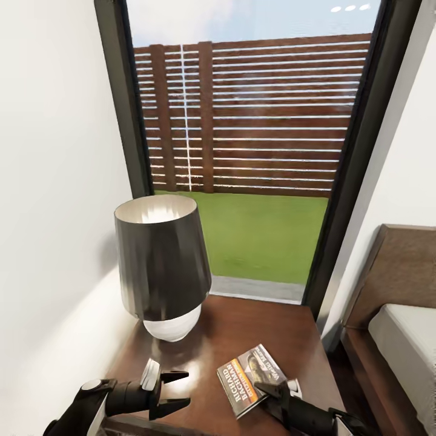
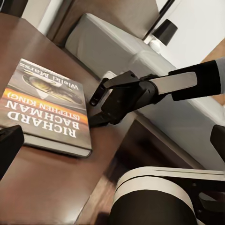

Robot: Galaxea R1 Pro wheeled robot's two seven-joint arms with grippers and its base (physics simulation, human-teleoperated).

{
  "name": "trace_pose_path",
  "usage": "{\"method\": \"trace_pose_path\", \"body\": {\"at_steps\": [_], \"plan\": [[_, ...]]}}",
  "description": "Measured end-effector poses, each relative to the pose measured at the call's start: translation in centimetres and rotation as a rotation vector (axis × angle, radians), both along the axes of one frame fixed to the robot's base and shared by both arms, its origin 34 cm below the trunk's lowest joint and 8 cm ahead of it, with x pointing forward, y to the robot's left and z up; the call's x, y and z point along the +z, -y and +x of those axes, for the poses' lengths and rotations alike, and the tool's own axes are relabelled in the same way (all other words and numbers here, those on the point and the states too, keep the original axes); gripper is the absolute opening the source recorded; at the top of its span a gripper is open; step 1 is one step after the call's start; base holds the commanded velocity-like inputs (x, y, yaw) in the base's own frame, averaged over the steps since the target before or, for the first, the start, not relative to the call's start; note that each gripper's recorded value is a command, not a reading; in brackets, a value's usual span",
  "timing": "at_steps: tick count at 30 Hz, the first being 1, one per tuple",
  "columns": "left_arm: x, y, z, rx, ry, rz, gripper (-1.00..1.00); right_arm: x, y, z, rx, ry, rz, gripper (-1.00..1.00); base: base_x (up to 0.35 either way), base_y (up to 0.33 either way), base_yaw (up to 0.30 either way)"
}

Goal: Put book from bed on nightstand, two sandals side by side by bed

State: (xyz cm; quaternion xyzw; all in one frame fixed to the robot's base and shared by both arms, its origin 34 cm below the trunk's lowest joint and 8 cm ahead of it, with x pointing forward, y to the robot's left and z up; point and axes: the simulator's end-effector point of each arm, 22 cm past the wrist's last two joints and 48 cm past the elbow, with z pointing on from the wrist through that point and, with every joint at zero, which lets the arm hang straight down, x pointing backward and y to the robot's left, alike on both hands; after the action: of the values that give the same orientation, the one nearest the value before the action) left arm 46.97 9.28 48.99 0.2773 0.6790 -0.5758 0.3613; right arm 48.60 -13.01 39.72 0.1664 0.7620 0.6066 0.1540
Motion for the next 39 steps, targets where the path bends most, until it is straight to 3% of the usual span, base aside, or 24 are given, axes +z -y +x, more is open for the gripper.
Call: {"method": "trace_pose_path", "body": {"at_steps": [22, 26, 39], "plan": [[0.0, 0.0, 0.0, 0.001, 0.0, 0.0, 1.0, 0.0, 0.0, 0.0, 0.0, 0.002, -0.002, 1.0, -0.06, 0.0, 0.0], [0.9, 0.0, 0.3, 0.001, 0.0, 0.001, 1.0, 0.2, -0.2, -0.6, 0.014, -0.03, -0.007, 1.0, -0.002, 0.0, 0.0], [3.7, 0.0, 1.0, 0.001, -0.01, 0.0, 1.0, 2.9, -0.3, -0.1, 0.023, -0.032, -0.015, 1.0, 0.0, 0.0, 0.0]]}}
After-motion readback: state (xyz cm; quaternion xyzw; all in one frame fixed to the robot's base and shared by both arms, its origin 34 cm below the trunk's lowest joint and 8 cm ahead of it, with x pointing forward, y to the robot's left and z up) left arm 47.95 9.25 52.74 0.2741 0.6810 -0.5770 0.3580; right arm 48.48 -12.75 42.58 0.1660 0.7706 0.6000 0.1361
